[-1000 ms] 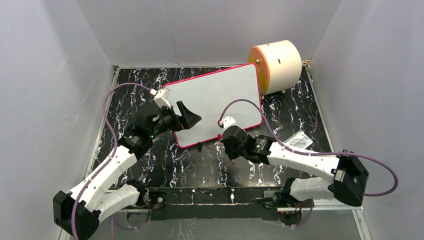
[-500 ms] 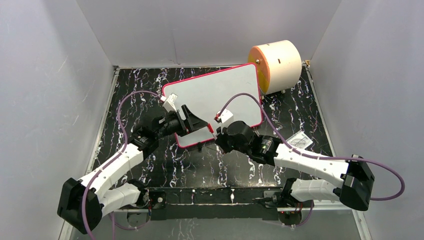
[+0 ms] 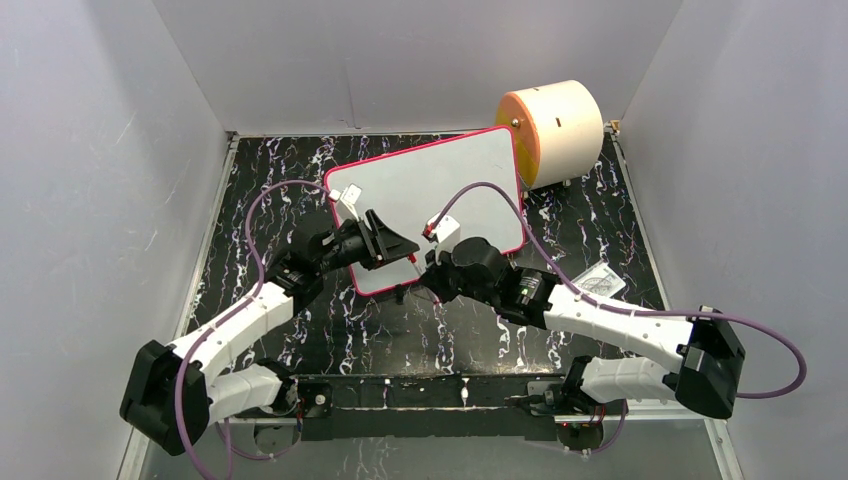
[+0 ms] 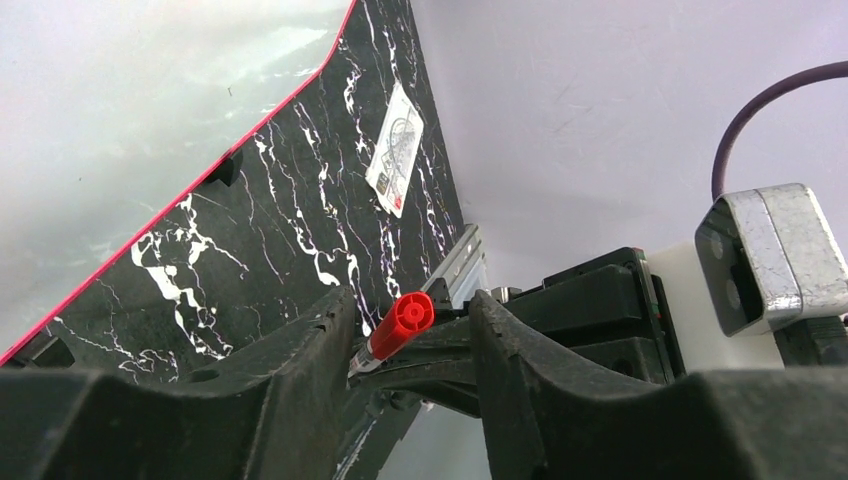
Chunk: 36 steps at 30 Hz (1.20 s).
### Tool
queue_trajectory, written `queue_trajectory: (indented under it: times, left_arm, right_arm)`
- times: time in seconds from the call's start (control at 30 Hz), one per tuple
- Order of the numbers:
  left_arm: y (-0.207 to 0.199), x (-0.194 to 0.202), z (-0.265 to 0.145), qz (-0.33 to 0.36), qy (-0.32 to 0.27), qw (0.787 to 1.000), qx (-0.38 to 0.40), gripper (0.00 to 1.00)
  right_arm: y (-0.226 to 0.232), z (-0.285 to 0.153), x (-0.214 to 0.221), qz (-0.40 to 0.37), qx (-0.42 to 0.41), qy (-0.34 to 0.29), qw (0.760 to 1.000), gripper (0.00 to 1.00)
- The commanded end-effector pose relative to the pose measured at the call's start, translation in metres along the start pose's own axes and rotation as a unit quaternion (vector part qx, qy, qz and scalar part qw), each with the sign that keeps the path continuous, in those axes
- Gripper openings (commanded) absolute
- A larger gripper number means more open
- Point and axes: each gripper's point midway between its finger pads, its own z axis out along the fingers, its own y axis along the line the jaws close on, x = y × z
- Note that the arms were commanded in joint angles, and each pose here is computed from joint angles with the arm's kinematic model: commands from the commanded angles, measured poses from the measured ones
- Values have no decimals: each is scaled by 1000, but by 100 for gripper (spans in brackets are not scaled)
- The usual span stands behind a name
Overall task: Write a sentence on the whiteboard
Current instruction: Open the whiteboard marker at the center of the board.
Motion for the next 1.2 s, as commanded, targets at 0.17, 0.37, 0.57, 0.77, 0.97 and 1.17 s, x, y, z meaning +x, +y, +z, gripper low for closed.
queue_trajectory:
  times: [0.17, 0.37, 0.57, 0.77, 0.97, 1.17]
  left_arm:
    - [-7, 5, 3, 16, 5, 1000, 17, 28]
    - [-5, 2, 0, 13, -10, 1000, 7, 0]
    - [-1, -4, -4, -15, -43, 999, -5, 0]
    - [5, -15, -11, -69, -100, 993, -11, 0]
    - [1, -30, -19, -122, -153, 981, 3, 0]
    - [-1, -43, -25, -168, -195, 966, 17, 0]
  right_arm:
    - [15, -2, -41, 8, -27, -56, 998, 0]
    - [15, -5, -45, 18, -28, -76, 997, 1]
    - [15, -13, -56, 42, -33, -120, 991, 19]
    - [11, -30, -72, 83, -36, -184, 979, 39]
    - [13, -52, -86, 135, -65, -256, 955, 56]
    - [8, -58, -85, 194, -79, -290, 934, 66]
